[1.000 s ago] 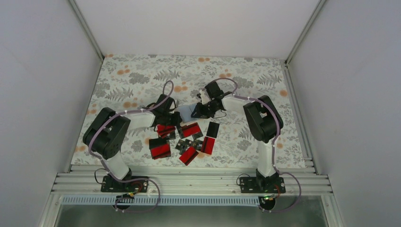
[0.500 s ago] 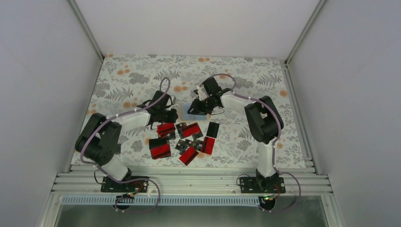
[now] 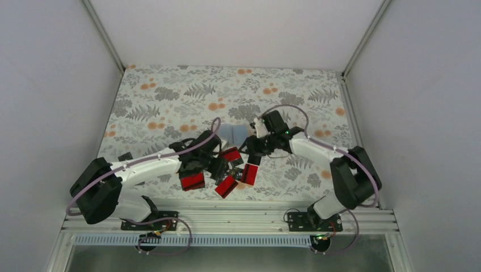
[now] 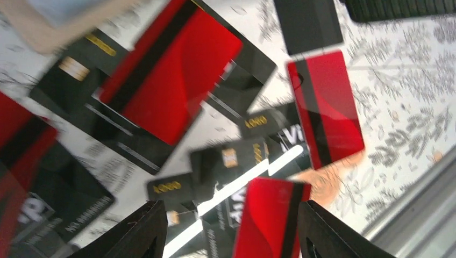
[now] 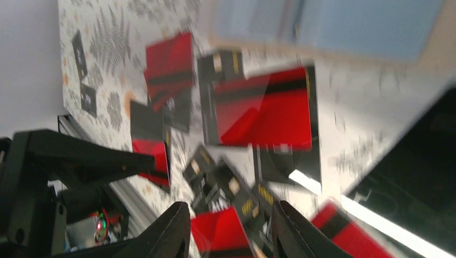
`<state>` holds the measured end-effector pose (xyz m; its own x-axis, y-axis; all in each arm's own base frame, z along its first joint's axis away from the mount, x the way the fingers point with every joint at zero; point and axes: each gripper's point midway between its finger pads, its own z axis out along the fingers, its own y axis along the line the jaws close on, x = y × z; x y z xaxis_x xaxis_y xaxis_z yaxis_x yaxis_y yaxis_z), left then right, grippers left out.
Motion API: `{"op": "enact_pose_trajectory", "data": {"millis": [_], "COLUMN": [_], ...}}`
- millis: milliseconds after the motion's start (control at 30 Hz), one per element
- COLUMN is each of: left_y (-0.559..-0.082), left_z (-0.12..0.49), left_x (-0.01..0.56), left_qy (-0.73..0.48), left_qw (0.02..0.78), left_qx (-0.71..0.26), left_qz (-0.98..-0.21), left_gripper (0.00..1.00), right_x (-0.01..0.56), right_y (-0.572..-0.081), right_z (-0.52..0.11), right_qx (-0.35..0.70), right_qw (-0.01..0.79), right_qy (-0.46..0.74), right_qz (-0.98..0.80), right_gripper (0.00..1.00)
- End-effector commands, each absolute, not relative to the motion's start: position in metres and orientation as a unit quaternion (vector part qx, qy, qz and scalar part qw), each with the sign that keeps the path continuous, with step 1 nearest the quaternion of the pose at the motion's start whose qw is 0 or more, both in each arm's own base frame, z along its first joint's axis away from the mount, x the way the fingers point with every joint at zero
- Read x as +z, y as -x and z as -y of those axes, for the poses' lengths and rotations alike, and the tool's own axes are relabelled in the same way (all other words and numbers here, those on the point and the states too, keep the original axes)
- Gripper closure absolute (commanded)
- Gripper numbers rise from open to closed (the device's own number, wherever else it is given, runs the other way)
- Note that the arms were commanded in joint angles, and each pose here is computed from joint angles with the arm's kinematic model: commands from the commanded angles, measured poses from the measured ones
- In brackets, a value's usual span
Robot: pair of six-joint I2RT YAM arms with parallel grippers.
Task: Put the credit cards into the card holder
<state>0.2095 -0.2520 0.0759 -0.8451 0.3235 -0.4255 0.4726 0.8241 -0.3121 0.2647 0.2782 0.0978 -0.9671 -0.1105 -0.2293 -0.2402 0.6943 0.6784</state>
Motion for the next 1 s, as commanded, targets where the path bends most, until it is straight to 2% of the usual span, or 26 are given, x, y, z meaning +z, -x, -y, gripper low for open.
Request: {"op": "enact_pose_trajectory", "data": {"millis": [0,267,467,700,967], "left_y": [-0.177,-0.137,-0.148,-0.134,-0.109], "left_z": [0.254,0.26,0.254,0.273,0.281], "left_x": [0.065,0.037,0.023,0.009,0.004], "left_qy": [-0.228,-0.235,-0.184,-0.218,-0.239], "left_qw": [0.146,0.125,0.152,0.139,0.121], "left_qx": [-0.189,-0.18,-0.154,-0.165,-0.167], "left_qz": [-0.944,-0.947,-0.959,-0.952,-0.949], "left_gripper": [0.39,0.52,0.52,0.51,0.51], "right_x": [0.091,0.067,0.062,0.066,0.047], "right_y": [-0.224,-0.156,-0.143,-0.129,-0.096], "right_z": [-0.27,-0.268,-0.263,-0.257,-0.246], "right_qx": [0.384,0.401,0.395,0.393,0.369], "right_qw": [0.07,0.02,0.023,0.025,-0.034], "right_qy": [0.073,0.062,0.052,0.047,0.027], "right_qz": [-0.918,-0.914,-0.917,-0.918,-0.928], "right_gripper": [0.59,0.5,0.49,0.48,0.47]}}
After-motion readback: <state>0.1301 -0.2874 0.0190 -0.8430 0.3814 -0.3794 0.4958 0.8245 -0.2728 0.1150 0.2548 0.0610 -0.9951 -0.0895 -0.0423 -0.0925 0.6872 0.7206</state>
